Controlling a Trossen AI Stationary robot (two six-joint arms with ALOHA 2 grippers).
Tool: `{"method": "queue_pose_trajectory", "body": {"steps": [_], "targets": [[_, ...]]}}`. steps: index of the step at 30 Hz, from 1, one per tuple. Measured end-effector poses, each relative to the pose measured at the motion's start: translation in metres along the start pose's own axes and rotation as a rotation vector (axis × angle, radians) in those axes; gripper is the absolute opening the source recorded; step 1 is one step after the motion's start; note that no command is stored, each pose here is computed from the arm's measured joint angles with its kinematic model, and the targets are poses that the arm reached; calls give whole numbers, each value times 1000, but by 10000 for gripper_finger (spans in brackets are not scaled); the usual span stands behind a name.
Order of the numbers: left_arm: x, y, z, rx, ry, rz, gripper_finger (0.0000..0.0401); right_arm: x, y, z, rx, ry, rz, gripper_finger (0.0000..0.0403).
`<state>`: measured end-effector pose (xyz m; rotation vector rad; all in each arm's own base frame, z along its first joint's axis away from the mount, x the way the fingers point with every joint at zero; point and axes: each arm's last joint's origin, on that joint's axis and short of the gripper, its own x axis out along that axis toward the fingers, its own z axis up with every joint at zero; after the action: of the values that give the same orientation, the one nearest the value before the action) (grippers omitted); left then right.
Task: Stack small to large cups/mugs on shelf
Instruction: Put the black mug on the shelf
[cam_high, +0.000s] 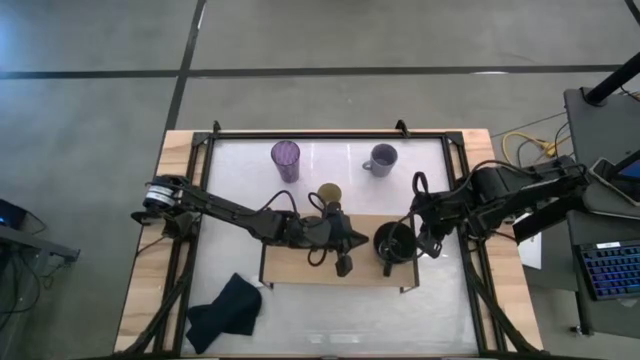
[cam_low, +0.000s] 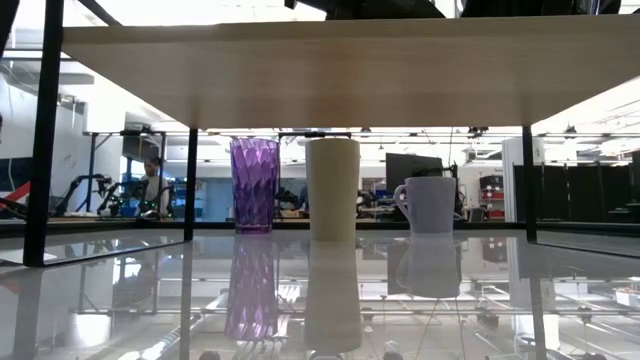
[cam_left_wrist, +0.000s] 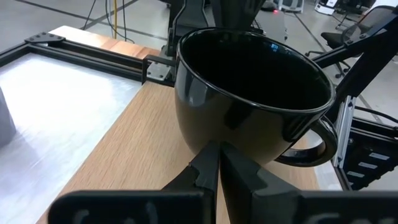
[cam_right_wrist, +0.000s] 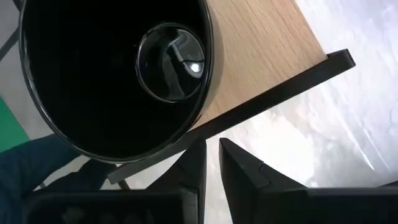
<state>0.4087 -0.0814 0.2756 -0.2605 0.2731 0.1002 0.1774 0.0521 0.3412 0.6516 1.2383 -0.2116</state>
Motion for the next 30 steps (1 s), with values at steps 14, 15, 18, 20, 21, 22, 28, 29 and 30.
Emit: {"method": "queue_pose_trajectory", "body": {"steps": [14, 15, 18, 20, 21, 22, 28, 29, 30], "targets": [[0, 0, 1, -4, -13, -5, 0, 1, -1, 1, -18, -43, -40, 38], [0, -1, 2, -6, -19, -7, 0, 1, -1, 1, -17, -47, -43, 38], [0, 0, 1, -7, -23, -8, 0, 1, -1, 2, -17, -55, -46, 38], [0, 0, 0, -7, -19, -7, 0, 1, -1, 2, -19, -62, -39, 38], [0, 0, 0, -7, -17, -7, 0, 1, 0, 3, -23, -69, -31, 38], [0, 0, 0, -7, -18, -7, 0, 1, 1, 4, -27, -77, -22, 38], [0, -1, 0, -9, -20, -11, 0, 1, 4, 6, -47, -96, 13, 38], [0, -1, 0, -9, -21, -11, 0, 1, 4, 6, -47, -95, 11, 38], [0, -1, 1, -11, -25, -12, 0, 1, 4, 6, -47, -95, 6, 38]]}}
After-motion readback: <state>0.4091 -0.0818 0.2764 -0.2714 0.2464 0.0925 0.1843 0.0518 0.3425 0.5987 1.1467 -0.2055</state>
